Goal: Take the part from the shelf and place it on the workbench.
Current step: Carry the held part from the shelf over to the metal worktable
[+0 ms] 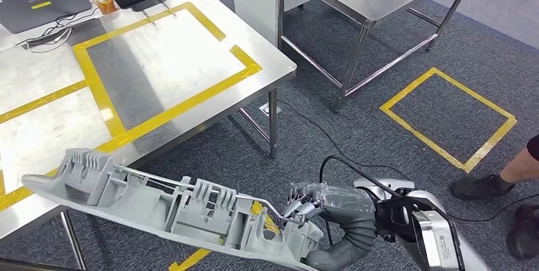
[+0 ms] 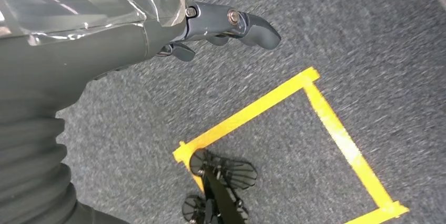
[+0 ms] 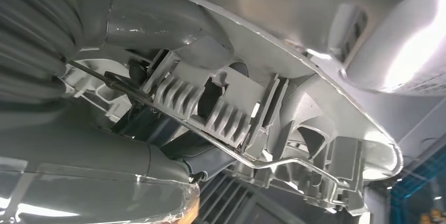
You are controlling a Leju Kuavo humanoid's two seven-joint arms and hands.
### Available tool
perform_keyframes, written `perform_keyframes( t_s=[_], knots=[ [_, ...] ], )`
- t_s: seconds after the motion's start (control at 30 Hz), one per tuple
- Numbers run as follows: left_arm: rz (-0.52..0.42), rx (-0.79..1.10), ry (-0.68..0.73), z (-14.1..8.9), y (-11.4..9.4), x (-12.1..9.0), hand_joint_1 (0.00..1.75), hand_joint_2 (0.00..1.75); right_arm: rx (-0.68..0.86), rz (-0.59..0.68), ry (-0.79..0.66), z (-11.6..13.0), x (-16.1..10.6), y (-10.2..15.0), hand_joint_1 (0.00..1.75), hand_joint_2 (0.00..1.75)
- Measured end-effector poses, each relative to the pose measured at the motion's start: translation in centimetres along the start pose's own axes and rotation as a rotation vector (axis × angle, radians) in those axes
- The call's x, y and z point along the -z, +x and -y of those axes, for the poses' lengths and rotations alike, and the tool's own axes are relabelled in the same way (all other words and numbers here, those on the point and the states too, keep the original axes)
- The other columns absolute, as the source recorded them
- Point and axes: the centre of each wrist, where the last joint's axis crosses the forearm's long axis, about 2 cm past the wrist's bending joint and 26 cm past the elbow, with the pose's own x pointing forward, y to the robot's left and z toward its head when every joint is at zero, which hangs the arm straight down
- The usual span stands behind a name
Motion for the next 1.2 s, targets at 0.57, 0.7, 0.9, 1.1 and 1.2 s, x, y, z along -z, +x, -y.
perform_keyframes(
  t_s=[0.57,0.7,0.9,1.1,1.2],
  knots=[
    [0.002,-0.005,0.016,-0.13,0.16,0.05,0.00,1.75,-0.012,0.014,0.046,-0.08,0.69,0.04,1.75,1.75],
    [0.010,-0.005,0.016,-0.02,0.32,0.17,0.00,1.75,-0.019,0.011,0.049,-0.01,0.65,0.05,1.75,1.75],
    [0.014,-0.007,0.014,0.05,0.32,0.19,0.00,1.75,-0.022,0.007,0.052,-0.04,0.63,-0.01,1.75,1.75],
    [0.010,-0.005,0.019,-0.15,0.13,-0.05,0.00,1.75,-0.025,0.013,0.052,0.05,0.80,0.05,1.75,1.75],
    [0.015,-0.008,0.026,-0.17,0.24,0.01,0.00,1.75,-0.026,0.015,0.051,0.09,0.86,0.07,1.75,1.75]
  ],
)
